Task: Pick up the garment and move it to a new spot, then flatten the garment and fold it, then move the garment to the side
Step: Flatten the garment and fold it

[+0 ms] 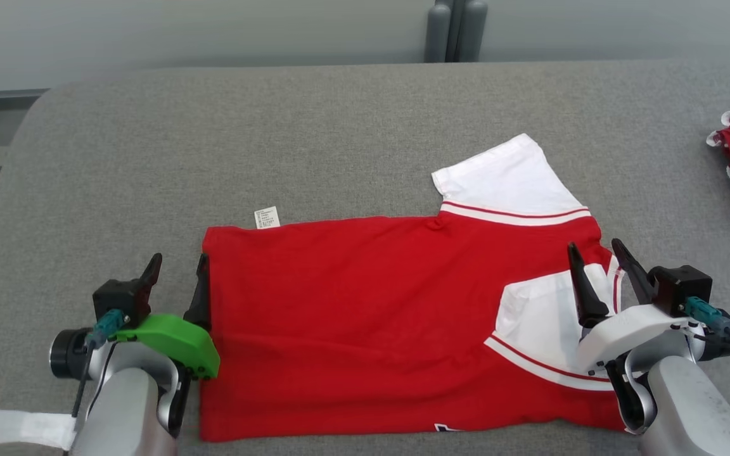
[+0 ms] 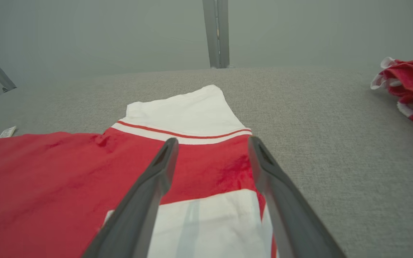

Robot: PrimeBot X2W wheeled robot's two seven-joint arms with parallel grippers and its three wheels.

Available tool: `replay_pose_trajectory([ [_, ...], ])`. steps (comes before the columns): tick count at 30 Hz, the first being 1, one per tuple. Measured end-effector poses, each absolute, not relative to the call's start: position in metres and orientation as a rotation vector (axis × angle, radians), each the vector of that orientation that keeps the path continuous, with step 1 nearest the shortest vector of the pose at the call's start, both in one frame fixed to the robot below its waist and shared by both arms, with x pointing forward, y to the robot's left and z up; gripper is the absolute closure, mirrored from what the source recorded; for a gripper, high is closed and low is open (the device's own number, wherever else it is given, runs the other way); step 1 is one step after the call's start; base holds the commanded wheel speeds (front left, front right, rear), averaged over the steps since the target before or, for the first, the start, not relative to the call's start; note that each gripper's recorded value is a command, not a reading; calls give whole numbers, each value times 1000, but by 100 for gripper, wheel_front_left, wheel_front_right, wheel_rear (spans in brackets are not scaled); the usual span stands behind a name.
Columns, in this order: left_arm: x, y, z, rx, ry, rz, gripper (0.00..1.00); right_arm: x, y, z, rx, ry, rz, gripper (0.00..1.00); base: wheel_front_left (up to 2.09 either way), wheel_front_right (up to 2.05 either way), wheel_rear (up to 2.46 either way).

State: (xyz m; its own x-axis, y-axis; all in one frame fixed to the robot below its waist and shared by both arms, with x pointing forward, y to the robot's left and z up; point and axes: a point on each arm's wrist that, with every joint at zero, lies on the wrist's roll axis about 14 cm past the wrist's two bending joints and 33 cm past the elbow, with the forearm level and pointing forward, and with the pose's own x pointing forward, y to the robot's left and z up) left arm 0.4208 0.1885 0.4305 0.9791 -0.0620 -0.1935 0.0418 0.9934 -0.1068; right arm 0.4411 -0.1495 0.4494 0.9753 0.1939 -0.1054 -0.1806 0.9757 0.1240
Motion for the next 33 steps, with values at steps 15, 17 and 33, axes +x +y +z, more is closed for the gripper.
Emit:
replay_pose_trajectory([
  [15,472,164,378,-146,389,-108,0,445,-189,426,106,166,97,0,0,0,0],
  [17,475,163,374,-152,402,-107,0,449,-190,428,105,158,95,0,0,0,0],
  [33,481,164,373,-181,391,-99,100,543,-168,465,-54,161,254,0,0,0,0],
])
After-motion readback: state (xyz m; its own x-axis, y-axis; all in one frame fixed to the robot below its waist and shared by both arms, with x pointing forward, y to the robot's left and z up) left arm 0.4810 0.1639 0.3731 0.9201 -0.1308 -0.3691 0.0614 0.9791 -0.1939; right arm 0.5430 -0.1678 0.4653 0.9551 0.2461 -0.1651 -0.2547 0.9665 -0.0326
